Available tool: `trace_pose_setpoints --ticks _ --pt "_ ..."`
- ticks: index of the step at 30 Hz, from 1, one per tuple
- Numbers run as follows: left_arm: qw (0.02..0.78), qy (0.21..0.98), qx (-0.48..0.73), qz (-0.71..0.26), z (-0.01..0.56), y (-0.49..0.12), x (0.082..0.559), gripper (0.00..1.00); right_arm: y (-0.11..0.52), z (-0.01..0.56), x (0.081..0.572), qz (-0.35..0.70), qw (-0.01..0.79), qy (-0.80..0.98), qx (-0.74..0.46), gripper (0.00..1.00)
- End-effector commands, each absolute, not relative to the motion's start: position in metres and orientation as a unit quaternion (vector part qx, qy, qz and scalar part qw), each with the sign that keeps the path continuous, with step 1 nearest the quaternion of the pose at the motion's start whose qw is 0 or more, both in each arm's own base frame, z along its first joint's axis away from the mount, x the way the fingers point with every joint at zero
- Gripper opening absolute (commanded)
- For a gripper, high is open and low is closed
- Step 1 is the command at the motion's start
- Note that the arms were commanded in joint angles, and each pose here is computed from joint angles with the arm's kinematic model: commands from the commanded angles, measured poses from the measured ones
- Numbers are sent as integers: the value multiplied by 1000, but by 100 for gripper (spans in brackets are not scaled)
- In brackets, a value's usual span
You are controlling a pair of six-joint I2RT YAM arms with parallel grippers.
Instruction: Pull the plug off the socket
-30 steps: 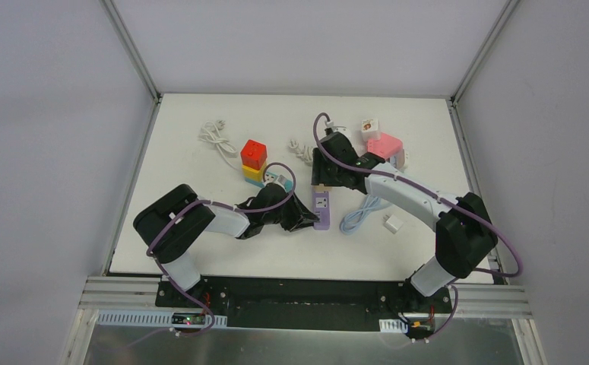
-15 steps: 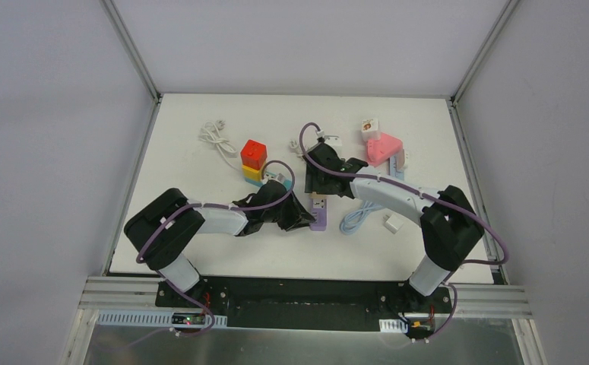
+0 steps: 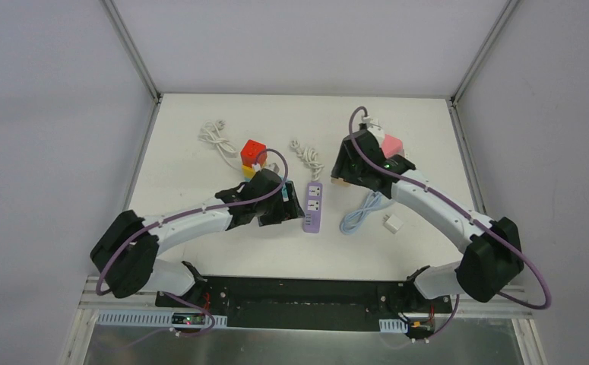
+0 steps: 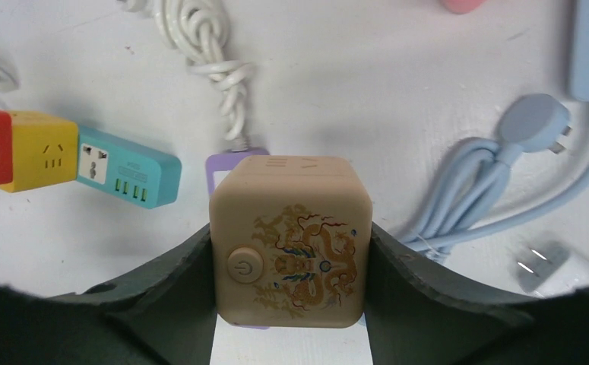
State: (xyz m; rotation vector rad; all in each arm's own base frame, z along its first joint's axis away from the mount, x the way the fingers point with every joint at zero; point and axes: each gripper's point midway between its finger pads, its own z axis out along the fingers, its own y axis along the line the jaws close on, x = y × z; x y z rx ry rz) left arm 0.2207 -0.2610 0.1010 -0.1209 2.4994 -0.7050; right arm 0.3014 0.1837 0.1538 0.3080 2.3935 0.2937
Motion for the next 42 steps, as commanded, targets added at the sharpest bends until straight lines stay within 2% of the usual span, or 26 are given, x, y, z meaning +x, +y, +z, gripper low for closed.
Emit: trace_pose_setpoints --ticks 1,3,9,16,19,21,27,31,37,40,42 --pt "322 931 -10 -174 128 -208 218 95 169 137 269 132 295 936 138 0" --pt "336 928 -13 -162 135 -194 214 99 164 129 255 135 270 942 147 2" --pt "362 918 -34 -155 148 -168 202 99 144 94 220 134 200 949 205 5" --pt "365 918 -47 -151 146 -149 188 99 147 80 197 166 151 945 239 11" --pt "369 915 -54 -155 146 -143 182 99 144 78 195 165 154 941 252 20" --pt "372 912 -55 -163 148 -141 178 99 142 81 196 169 159 936 265 22" --pt "384 905 -49 -178 157 -133 169 99 146 110 205 210 197 916 279 17" --pt "382 906 -44 -177 157 -128 163 98 119 122 208 159 239 906 310 10" --pt "381 905 -40 -185 152 -126 157 98 72 101 186 27 228 909 347 8" --pt "382 903 -38 -194 153 -128 156 98 73 88 177 28 211 911 353 10" --pt "380 903 -34 -197 152 -130 156 98 77 81 174 43 203 912 354 14"
